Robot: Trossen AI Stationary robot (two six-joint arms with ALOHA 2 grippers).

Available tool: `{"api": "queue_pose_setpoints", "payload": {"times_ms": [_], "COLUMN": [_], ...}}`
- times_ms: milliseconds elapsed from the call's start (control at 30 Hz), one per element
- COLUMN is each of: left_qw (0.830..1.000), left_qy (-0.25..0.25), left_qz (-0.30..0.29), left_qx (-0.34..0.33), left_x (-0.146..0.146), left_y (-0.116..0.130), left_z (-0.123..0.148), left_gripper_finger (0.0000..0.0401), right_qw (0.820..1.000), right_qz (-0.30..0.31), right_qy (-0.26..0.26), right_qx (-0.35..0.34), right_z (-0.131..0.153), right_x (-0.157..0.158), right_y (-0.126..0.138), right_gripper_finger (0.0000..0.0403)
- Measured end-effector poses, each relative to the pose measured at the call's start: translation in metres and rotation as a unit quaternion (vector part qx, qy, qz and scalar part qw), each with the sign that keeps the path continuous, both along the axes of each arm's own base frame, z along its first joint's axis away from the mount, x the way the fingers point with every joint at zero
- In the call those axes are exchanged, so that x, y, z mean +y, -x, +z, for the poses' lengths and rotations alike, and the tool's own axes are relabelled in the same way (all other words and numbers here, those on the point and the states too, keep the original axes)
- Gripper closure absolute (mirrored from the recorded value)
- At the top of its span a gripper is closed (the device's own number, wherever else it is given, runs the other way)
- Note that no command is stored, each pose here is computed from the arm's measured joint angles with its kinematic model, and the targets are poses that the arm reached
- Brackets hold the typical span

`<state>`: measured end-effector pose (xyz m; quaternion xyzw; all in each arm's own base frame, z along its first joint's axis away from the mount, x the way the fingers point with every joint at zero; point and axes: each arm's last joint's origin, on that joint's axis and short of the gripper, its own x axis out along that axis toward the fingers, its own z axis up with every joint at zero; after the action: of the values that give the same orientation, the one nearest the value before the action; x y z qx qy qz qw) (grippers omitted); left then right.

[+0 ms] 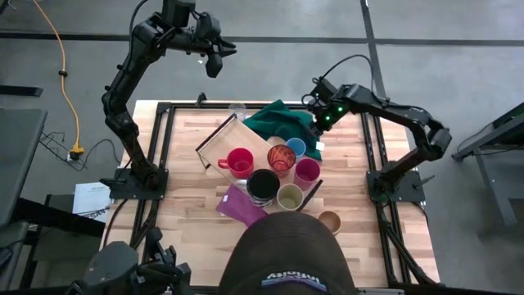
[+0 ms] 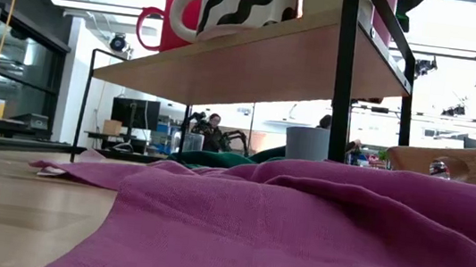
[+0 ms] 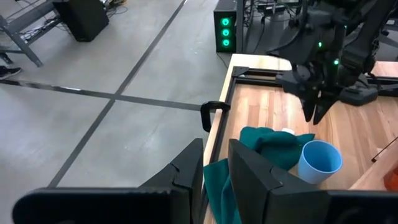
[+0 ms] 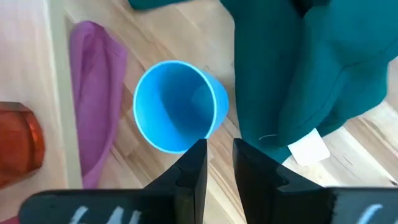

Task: Stack small to large cups/mugs on shelf
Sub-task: Put the blue mug on the shelf

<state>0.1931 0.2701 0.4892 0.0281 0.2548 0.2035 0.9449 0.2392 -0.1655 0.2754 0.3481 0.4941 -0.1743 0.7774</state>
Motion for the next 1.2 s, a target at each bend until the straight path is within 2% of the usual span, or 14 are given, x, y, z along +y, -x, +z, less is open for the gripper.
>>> {"api": "queue_pose_setpoints", "payload": {"times_ms": [267,433,800,1200], "left_qw": [1.0,1.0,1.0,1.0], "left_qy": [0.008,0.008,0.004,0.0], "left_qz": [-0.002,-0.007,-0.008,-0.011], "left_qx": [0.006,0.016,0.018,0.02], "left_x": [-0.001,-0.002,-0.002,-0.002], "left_y": [0.001,0.001,0.001,0.001], "left_z": [-0.002,-0.003,-0.003,-0.003], "left_gripper_finger": [0.0336,0.0336,0.0336,0.0336], "right_qw": [0.999,1.0,1.0,0.998], "right_qz": [0.022,0.019,0.003,-0.06], "right_qy": [-0.018,-0.014,0.001,-0.023], "right_qx": [0.026,0.014,0.023,0.025], "right_z": [-0.024,-0.029,-0.032,-0.031], "right_x": [0.003,0.003,0.0,-0.001], "right_y": [-0.022,-0.031,-0.033,-0.033], "right_gripper_finger": [0.0334,0.0334,0.0333,0.0296]}}
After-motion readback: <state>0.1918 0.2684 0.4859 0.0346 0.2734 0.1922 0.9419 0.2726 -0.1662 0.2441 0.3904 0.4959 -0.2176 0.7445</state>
